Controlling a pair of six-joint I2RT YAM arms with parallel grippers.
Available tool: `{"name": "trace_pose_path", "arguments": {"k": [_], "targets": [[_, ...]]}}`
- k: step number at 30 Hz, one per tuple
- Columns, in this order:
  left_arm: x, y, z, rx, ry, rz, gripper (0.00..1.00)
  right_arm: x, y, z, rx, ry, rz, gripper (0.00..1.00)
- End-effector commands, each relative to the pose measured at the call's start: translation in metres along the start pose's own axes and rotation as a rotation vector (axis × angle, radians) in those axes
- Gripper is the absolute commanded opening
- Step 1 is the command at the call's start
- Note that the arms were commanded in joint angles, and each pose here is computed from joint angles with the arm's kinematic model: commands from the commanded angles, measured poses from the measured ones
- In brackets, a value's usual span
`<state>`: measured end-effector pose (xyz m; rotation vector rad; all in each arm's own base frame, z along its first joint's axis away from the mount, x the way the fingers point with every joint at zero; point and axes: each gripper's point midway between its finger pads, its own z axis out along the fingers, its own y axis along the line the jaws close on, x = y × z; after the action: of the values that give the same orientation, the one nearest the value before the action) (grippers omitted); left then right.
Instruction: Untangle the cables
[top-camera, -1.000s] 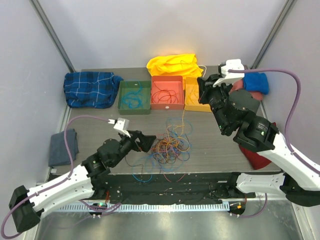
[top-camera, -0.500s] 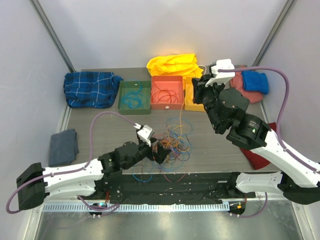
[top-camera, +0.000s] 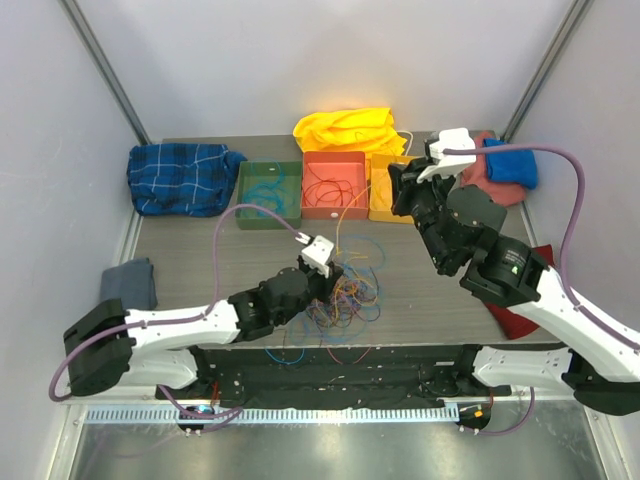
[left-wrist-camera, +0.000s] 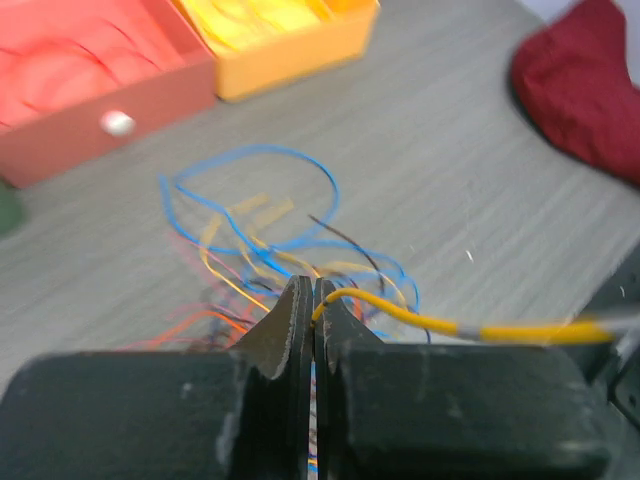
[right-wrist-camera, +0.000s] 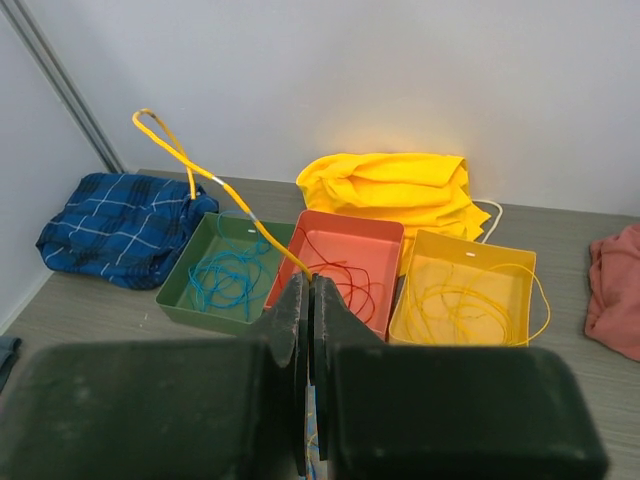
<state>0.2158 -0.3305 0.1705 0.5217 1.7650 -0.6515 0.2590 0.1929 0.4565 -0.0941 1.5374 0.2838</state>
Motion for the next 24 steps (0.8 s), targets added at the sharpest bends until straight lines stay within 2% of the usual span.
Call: {"name": "trace_pose_path", "arguments": {"k": [1, 2, 3, 5, 6, 7, 8, 10, 11, 13, 14, 16, 17, 20, 24], "targets": [[-0.092, 0.029, -0.024, -0.168, -0.198, -0.026, 0.0, -0.002, -0.005, -0.006, 0.001, -0.02, 0.044, 0.04], [-0.104, 0.034, -0.029, -0.193, -0.214, -0.024, 0.0, 0.001, -0.003, -0.005, -0.006, -0.01, 0.04, 0.2], [-0.136, 0.036, -0.035, -0.211, -0.265, -0.038, 0.0, 0.005, -0.002, -0.004, -0.008, -0.001, 0.039, 0.32], [-0.158, 0.049, -0.045, -0.268, -0.258, -0.029, 0.0, 0.018, 0.002, -0.002, -0.011, 0.032, 0.035, 0.56], [-0.196, 0.054, -0.053, -0.284, -0.311, -0.058, 0.0, 0.022, 0.003, -0.001, -0.011, 0.042, 0.037, 0.6], [-0.203, 0.059, -0.056, -0.303, -0.288, -0.047, 0.0, 0.03, 0.004, 0.0, -0.011, 0.058, 0.044, 0.62], [-0.233, 0.057, -0.059, -0.3, -0.322, -0.065, 0.0, 0.035, 0.006, 0.0, -0.015, 0.066, 0.044, 0.64], [-0.253, 0.065, -0.062, -0.326, -0.318, -0.063, 0.0, 0.046, 0.007, 0.001, -0.016, 0.087, 0.043, 0.65], [-0.282, 0.062, -0.07, -0.316, -0.364, -0.075, 0.0, 0.05, 0.009, 0.001, -0.022, 0.094, 0.053, 0.65], [-0.294, 0.059, -0.065, -0.316, -0.36, -0.049, 0.0, 0.057, 0.011, 0.0, -0.033, 0.108, 0.057, 0.65], [-0.316, 0.055, -0.073, -0.306, -0.399, -0.051, 0.0, 0.06, 0.014, -0.001, -0.051, 0.115, 0.066, 0.65], [-0.323, 0.051, -0.065, -0.302, -0.388, -0.034, 0.0, 0.066, 0.017, -0.002, -0.072, 0.127, 0.071, 0.65], [-0.341, 0.049, -0.072, -0.294, -0.42, -0.043, 0.0, 0.07, 0.022, -0.003, -0.096, 0.138, 0.073, 0.64], [-0.352, 0.038, -0.066, -0.254, -0.411, -0.024, 0.0, 0.079, 0.027, -0.004, -0.123, 0.15, 0.075, 0.62], [-0.345, 0.033, -0.058, -0.229, -0.366, -0.025, 0.0, 0.087, 0.034, -0.004, -0.165, 0.153, 0.08, 0.62]]}}
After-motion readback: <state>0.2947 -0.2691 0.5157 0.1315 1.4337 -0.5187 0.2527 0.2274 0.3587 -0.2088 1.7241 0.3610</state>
